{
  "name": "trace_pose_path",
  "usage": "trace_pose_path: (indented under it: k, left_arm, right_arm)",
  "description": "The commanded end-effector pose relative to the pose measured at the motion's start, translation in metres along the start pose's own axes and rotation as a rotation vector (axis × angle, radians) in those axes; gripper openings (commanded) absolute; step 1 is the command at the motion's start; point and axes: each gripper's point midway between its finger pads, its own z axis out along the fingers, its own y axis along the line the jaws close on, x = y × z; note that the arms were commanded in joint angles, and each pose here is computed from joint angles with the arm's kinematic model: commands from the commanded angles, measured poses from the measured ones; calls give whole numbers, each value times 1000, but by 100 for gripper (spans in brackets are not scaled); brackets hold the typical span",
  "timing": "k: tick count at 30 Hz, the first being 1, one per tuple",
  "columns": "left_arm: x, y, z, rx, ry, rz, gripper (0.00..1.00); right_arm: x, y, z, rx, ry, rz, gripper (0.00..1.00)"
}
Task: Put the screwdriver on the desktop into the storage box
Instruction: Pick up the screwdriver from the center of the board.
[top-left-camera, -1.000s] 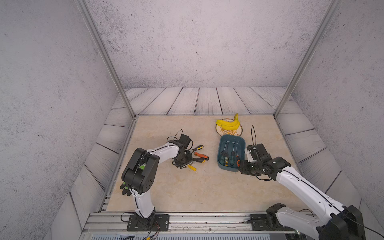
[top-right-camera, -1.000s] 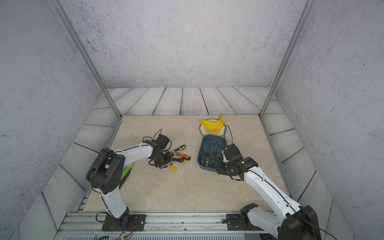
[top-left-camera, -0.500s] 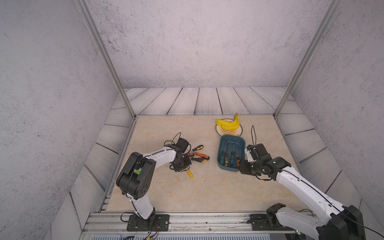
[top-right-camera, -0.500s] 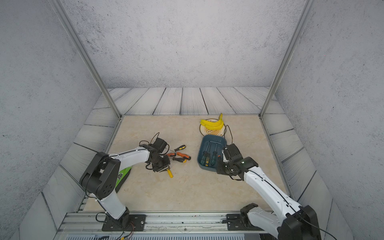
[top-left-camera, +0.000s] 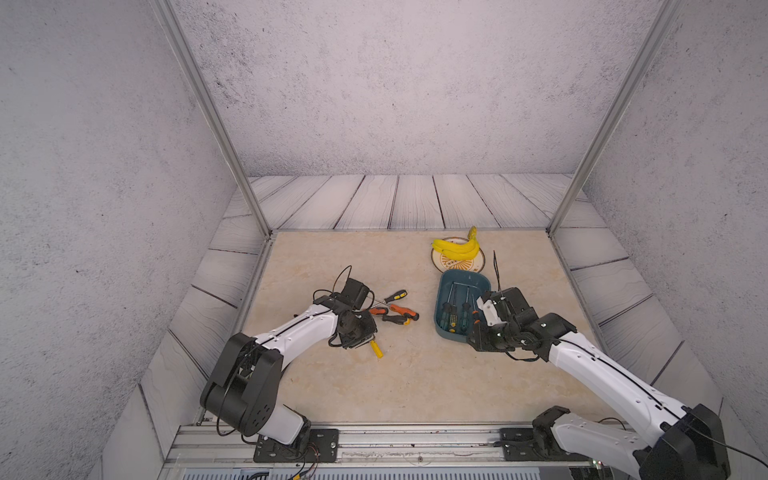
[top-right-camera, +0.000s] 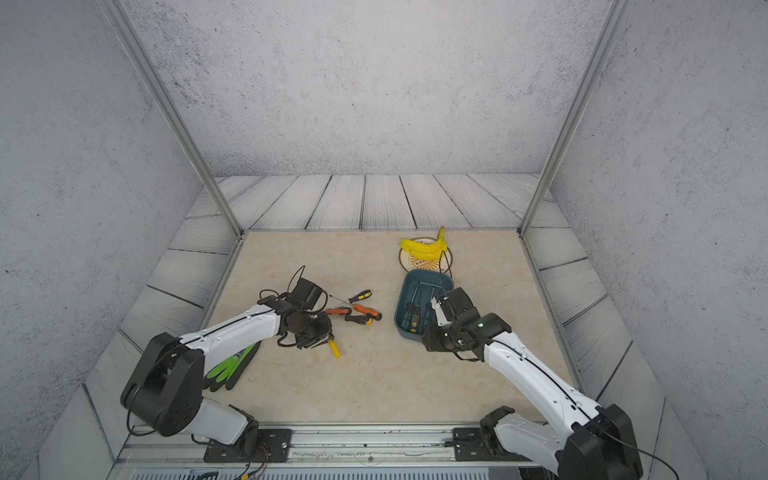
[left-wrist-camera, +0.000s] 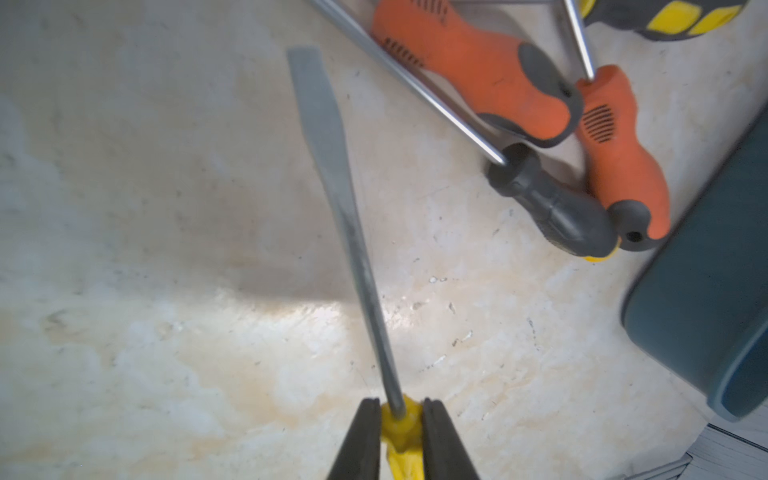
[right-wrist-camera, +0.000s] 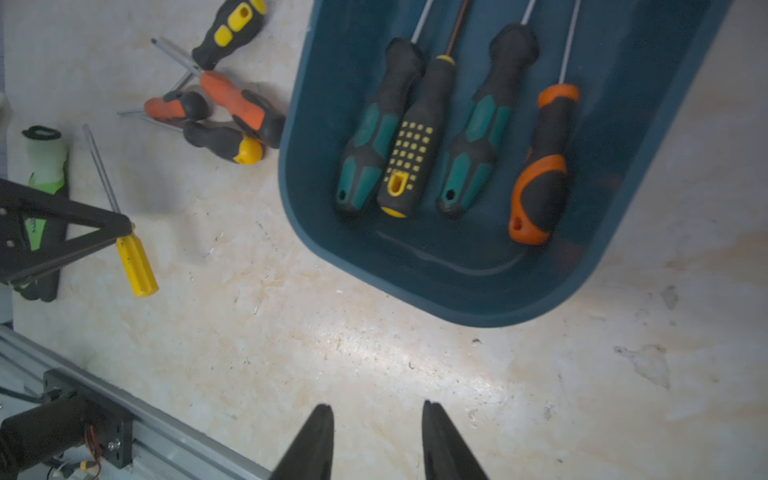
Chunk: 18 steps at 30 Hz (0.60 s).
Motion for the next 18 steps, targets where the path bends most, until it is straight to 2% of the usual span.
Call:
trace_pose_path:
  k: [1, 10, 18]
  left_arm:
    - [0, -5, -17, 31, -35, 23, 0]
    - [5, -57, -65, 214, -127, 150, 0]
    - [22, -98, -89, 363, -173, 269, 0]
  right_arm:
    - [-11, 44, -6, -126, -35, -123, 45]
    - [-11, 118, 1, -370, 6, -206, 48]
    - [-18, 154, 5, -492, 22, -186, 50]
